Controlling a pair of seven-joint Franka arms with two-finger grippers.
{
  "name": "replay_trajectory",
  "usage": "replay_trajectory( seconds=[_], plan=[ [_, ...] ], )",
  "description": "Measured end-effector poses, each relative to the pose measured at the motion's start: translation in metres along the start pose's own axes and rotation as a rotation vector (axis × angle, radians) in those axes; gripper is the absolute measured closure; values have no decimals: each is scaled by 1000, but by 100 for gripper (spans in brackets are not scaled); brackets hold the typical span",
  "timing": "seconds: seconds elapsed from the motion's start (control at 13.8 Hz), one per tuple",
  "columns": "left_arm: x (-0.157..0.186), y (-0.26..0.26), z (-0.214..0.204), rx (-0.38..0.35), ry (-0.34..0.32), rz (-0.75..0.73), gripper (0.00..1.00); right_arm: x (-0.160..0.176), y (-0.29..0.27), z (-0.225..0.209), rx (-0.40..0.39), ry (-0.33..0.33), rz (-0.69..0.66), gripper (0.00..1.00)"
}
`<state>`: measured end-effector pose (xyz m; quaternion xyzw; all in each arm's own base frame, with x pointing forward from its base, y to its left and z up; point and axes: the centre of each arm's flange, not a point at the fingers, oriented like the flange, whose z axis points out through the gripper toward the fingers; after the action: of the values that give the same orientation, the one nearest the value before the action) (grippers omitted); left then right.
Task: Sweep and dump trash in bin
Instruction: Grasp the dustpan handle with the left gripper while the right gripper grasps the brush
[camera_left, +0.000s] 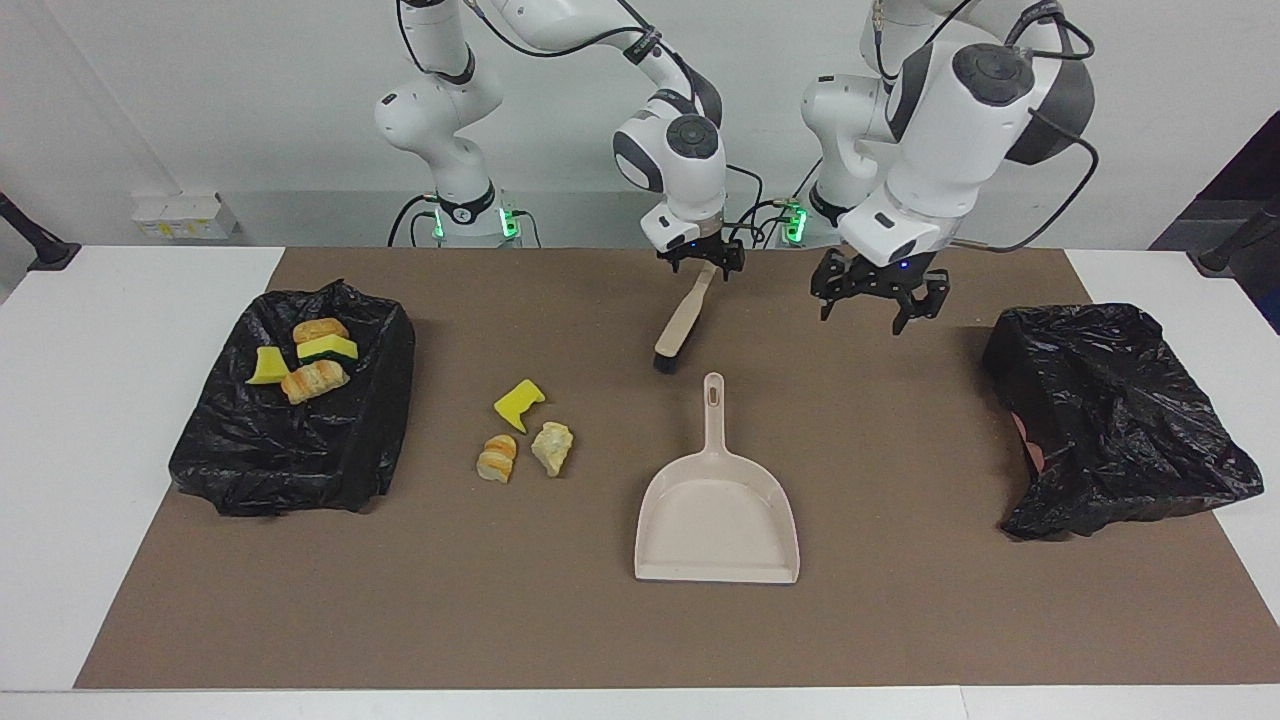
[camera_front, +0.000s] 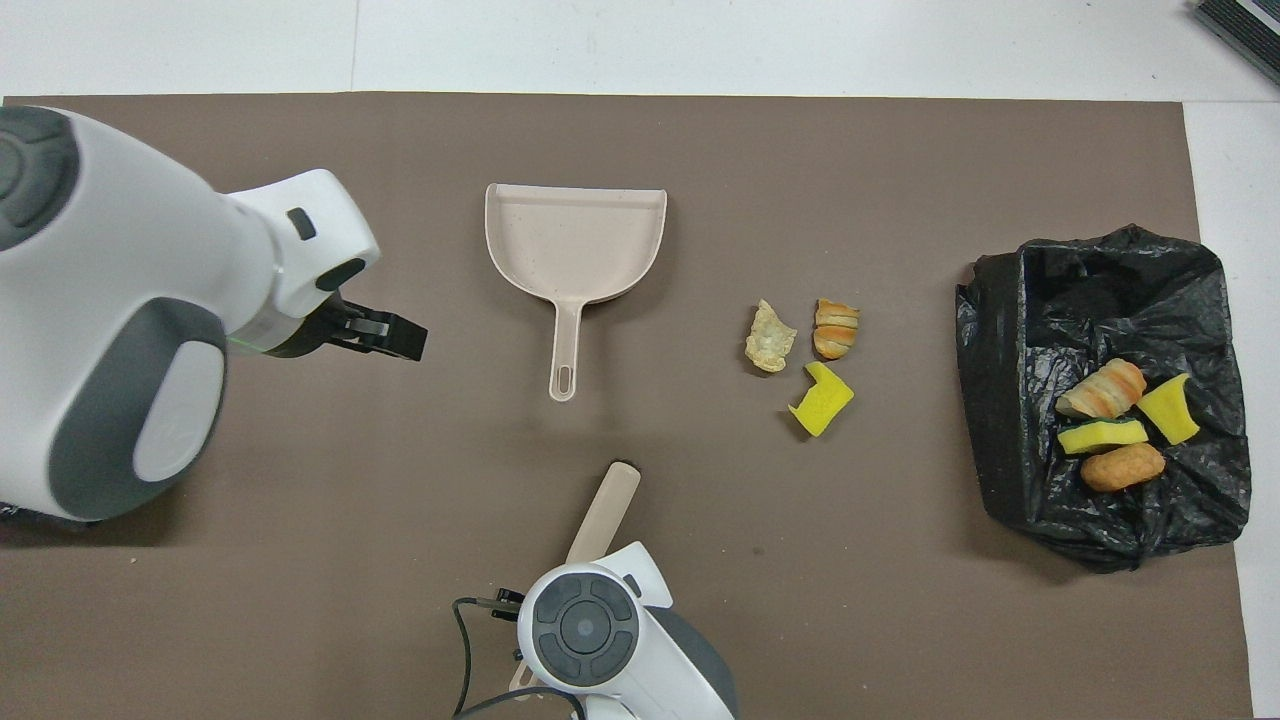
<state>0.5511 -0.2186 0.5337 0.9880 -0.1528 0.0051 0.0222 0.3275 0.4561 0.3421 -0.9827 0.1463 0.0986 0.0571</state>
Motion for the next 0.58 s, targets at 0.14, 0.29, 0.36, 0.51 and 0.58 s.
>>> replay_trajectory(
  seconds=[0.14, 0.29, 0.36, 0.51, 0.58],
  plan=[
    [13, 35, 36, 8, -10, 7, 0, 1, -1, -1, 21, 13, 1, 0],
    [27, 69, 74, 27, 11, 13, 0, 2, -1, -1, 28, 17, 1, 4],
    [33, 81, 93, 27, 15, 12, 0, 1, -2, -1, 33, 20, 0, 9],
    [41, 98, 123, 24, 19, 0, 0, -2, -3, 2, 40, 25, -6, 17],
    [44, 103, 133, 22, 27, -6, 0, -3, -2, 4, 40, 26, -9, 28]
  ],
)
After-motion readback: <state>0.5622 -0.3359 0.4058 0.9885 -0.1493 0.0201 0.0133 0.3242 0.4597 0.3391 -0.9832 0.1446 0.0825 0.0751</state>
